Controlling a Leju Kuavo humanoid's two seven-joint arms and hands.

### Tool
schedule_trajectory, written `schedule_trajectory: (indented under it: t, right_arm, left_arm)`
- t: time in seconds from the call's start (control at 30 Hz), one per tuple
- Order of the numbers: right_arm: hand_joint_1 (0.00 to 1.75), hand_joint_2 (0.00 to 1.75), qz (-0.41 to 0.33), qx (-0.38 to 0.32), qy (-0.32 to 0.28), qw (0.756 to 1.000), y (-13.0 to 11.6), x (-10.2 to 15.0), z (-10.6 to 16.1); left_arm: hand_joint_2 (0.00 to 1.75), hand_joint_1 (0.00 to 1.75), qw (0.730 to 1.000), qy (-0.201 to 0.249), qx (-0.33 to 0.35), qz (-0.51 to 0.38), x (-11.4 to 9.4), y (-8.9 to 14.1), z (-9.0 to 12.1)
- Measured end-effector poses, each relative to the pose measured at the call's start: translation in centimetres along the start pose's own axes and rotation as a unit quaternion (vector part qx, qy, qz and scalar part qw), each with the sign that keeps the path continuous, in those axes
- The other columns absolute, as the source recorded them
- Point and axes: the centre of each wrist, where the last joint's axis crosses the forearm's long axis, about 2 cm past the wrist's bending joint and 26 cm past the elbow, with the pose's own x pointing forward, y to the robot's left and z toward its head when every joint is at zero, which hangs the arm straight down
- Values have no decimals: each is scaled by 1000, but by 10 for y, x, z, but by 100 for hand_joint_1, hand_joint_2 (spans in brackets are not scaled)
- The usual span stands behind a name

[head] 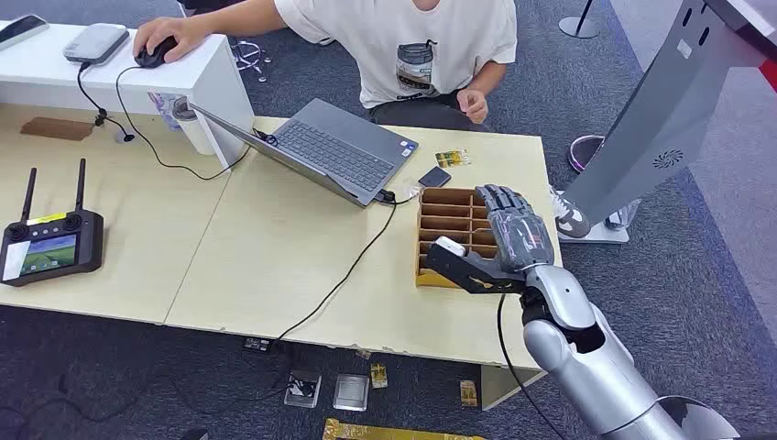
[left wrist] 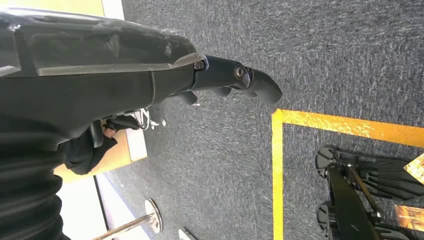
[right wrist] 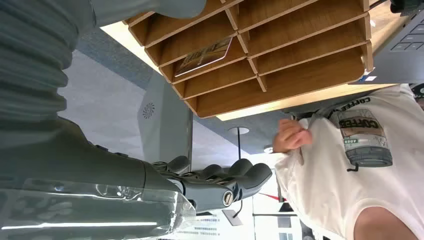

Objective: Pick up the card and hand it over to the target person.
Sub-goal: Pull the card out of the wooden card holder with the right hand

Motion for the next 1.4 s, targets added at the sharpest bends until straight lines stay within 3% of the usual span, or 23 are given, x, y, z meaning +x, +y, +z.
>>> schedule_trajectory:
  t: [0.23,0.63,1.17,1.4]
  right_arm:
    - [45,175,7,11,-4,1000,3,3,-8]
    - [39,175,11,35,22,999,18,-13,-8]
    - [41,175,37,44,65,996,20,-38,-20]
    - [44,175,38,38,61,997,16,-37,-23]
  left_arm:
    - [175,0,1000,-1,0,2,-1,1,0]
    - [175,0,1000,0,3,-10,-1,5,2]
    - [175,0,1000,-2,3,-27,-2,7,2]
    - [175,0,1000,-2,3,-23,-2,7,2]
